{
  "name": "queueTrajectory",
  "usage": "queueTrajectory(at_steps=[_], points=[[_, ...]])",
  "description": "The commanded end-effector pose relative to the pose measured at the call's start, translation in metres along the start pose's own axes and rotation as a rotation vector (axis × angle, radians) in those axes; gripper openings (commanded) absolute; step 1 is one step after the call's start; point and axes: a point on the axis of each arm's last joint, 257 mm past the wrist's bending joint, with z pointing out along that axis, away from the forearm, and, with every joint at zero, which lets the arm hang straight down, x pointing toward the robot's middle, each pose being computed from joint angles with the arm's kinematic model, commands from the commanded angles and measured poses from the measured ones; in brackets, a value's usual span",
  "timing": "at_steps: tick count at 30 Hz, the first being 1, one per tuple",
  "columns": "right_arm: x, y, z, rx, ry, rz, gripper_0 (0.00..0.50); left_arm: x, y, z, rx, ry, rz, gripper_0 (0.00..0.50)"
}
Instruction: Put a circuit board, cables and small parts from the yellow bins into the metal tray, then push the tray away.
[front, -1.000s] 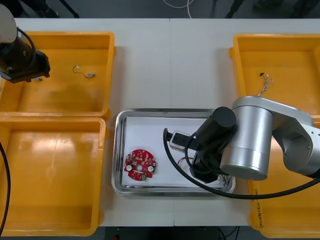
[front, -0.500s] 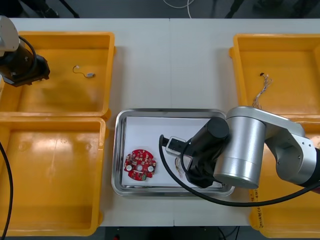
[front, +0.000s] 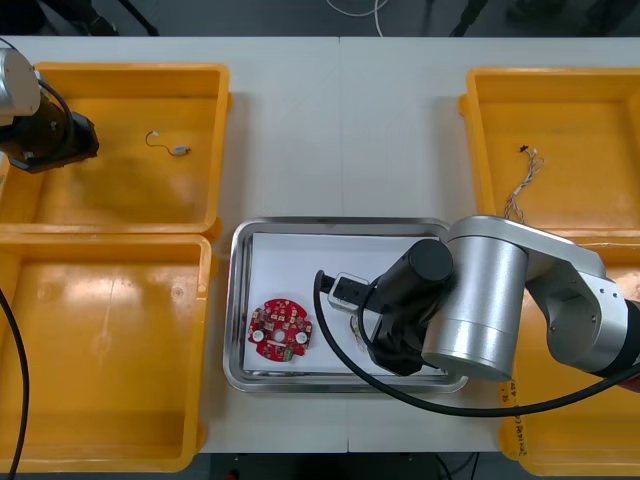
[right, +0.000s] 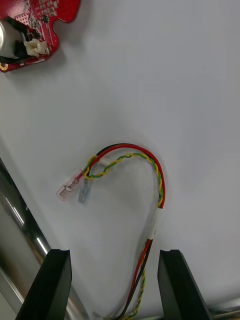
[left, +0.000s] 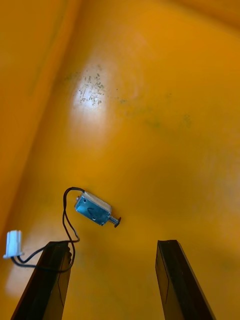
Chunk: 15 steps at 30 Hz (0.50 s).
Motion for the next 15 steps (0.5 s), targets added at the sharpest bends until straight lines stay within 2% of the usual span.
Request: queueTrajectory(at_steps=[1, 9, 15], points=[[-0.008, 0.003, -0.02, 0.01, -0.017, -0.01, 0.5, -0.047, 0.001, -0.021, -0.003, -0.103, 0.111, 0.5], [-0.01, -0.015, -0.058, 0.003, -0.009, 0.035, 0.5, -0.047, 0.003, -0.009, 0.001, -0.123, 0.114, 0.5], [-0.01, -0.042, -0.09, 0.065, -0.009, 0.085, 0.5, -0.047, 0.002, -0.006, 0.005, -0.132, 0.115, 0.5]])
